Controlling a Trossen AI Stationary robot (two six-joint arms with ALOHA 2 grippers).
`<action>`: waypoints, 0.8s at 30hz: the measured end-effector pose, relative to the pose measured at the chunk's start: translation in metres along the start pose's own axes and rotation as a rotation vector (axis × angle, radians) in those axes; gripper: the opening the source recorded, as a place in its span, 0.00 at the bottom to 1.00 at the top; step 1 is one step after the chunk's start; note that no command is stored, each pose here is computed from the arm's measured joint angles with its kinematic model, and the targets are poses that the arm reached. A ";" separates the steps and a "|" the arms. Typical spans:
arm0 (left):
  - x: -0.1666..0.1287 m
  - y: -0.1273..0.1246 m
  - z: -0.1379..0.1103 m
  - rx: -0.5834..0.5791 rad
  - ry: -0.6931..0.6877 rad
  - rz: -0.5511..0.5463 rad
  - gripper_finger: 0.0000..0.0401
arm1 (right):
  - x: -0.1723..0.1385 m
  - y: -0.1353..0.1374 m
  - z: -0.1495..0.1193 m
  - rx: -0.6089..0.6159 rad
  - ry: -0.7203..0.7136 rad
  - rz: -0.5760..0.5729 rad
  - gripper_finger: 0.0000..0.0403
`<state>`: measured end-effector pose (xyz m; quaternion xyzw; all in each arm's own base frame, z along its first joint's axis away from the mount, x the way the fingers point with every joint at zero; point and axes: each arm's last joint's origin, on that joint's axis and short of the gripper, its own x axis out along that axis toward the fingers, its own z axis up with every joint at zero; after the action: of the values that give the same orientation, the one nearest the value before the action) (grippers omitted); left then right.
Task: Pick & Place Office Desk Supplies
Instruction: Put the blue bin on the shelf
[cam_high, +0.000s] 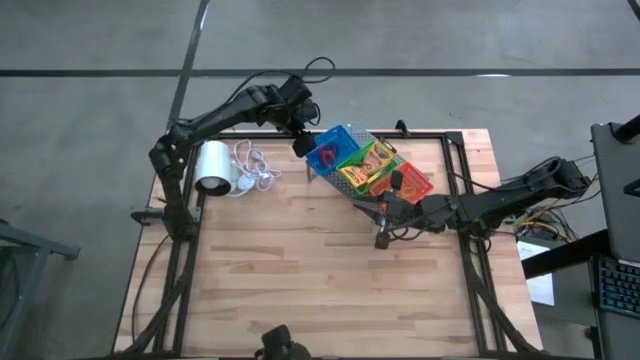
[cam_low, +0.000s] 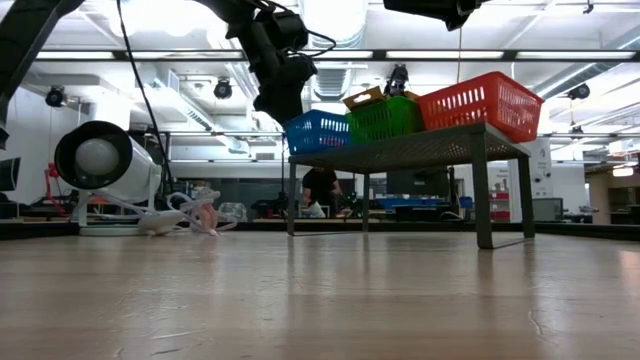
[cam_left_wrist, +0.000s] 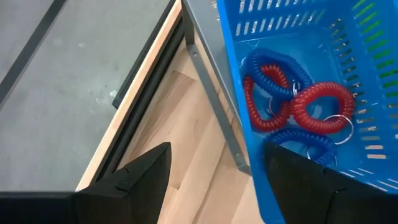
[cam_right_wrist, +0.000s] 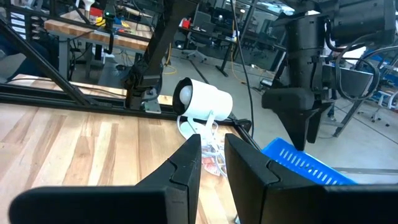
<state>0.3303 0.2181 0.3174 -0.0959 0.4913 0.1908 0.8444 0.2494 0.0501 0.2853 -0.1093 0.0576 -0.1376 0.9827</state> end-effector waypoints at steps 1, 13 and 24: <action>-0.001 0.000 0.000 0.000 -0.002 0.000 0.64 | 0.000 0.000 0.000 0.000 0.000 0.000 0.17; -0.003 -0.010 0.001 0.019 0.004 -0.027 0.64 | 0.000 0.000 0.000 0.000 0.000 0.000 0.17; 0.004 -0.015 -0.001 -0.007 0.040 -0.060 0.64 | 0.000 0.000 0.000 0.000 0.000 0.000 0.17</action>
<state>0.3377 0.2052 0.3127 -0.1175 0.5041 0.1651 0.8395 0.2493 0.0501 0.2853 -0.1093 0.0576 -0.1376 0.9828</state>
